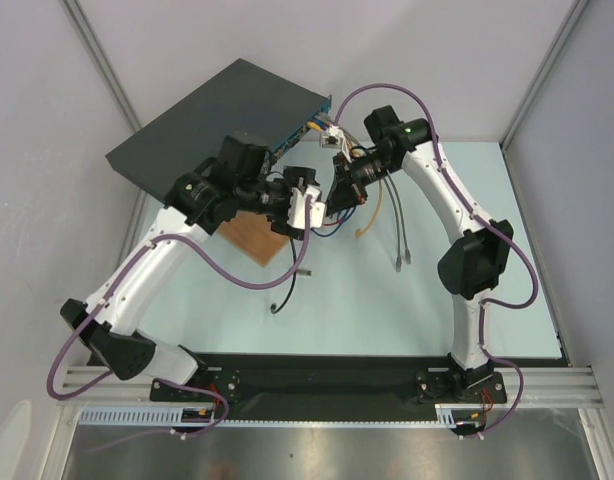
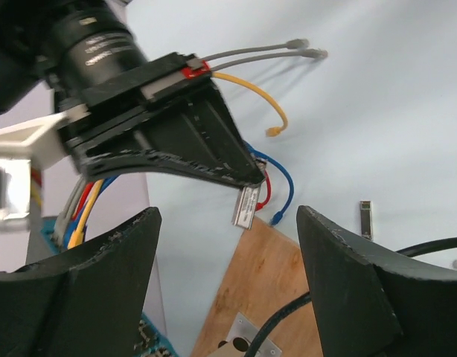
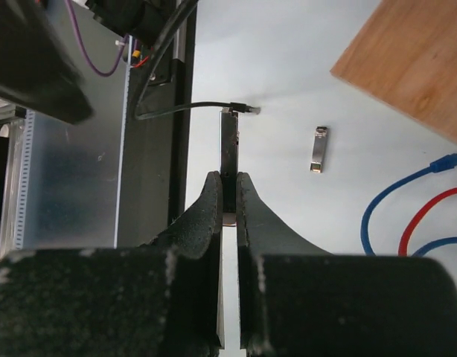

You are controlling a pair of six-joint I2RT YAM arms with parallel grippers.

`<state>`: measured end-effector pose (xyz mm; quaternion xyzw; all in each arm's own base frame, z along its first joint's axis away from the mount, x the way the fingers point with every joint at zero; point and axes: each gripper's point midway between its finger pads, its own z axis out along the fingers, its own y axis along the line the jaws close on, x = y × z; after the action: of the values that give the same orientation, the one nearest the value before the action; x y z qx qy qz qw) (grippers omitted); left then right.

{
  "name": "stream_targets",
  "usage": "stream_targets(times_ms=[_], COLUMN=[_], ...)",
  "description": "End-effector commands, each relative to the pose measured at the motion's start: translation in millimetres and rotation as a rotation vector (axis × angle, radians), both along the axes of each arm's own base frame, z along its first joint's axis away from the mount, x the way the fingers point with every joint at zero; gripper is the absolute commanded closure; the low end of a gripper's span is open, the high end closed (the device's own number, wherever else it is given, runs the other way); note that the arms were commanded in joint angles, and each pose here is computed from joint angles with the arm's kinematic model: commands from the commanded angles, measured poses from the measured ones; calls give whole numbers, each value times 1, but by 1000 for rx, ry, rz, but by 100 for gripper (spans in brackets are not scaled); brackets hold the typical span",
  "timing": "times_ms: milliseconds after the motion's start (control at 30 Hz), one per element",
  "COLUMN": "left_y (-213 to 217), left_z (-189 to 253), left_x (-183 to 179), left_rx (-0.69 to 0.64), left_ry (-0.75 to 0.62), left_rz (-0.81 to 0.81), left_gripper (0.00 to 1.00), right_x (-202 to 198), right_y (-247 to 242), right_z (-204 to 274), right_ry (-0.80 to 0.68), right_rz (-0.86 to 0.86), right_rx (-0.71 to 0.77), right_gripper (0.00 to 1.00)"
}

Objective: Insert the plug into the switch port
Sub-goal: Pick up the plug from the center of the board, then insert the plug into the switch port.

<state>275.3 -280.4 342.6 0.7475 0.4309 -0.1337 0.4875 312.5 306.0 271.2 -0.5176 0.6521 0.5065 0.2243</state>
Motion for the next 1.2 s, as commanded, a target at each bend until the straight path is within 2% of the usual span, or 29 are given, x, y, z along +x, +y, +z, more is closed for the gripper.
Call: stream_targets(times_ms=[0,333,433,533,633,800,900,933,967,1000,1033,1100,1167], left_y=[-8,-12,-15,-15,-16,-16,-17,-17,-18,-15,-17,-16,-16], left_z=[-11,-41,-44,-50,-51,-53,-46,-41,-33,-26,-23,-6,2], left_x=[-4,16,20,24,28,30,31,33,33,37,30,30,24], left_rx=[50,146,142,152,149,139,107,84,44,15,-21,-70,-119], left_ry=[-61,-135,-154,-156,-171,-167,-145,-132,-89,-66,12,58,139], left_rz=[-89,-99,-101,-98,-91,-81,-62,-55,-25,-2,1,22,40], left_gripper=[22,32,39,51,57,78,92,96,100,100,100,100,100], right_x=[-36,-37,-39,-42,-45,-48,-43,-41,-26,-22,-9,15,33], right_y=[-11,-9,-9,-9,-8,-8,-10,-13,-17,-20,-22,-37,-47], right_z=[28,44,46,49,50,51,51,49,50,58,59,68,90], right_ry=[127,135,143,144,131,116,104,145,126,116,121,71,-78], right_rz=[19,7,7,10,15,20,12,-19,-60,-83,-122,-219,-303], right_rx=[6,30,31,36,27,26,35,20,36,55,81,115,182], right_gripper=[100,100,100,100,100,100,74,51,42,30,1,0,0])
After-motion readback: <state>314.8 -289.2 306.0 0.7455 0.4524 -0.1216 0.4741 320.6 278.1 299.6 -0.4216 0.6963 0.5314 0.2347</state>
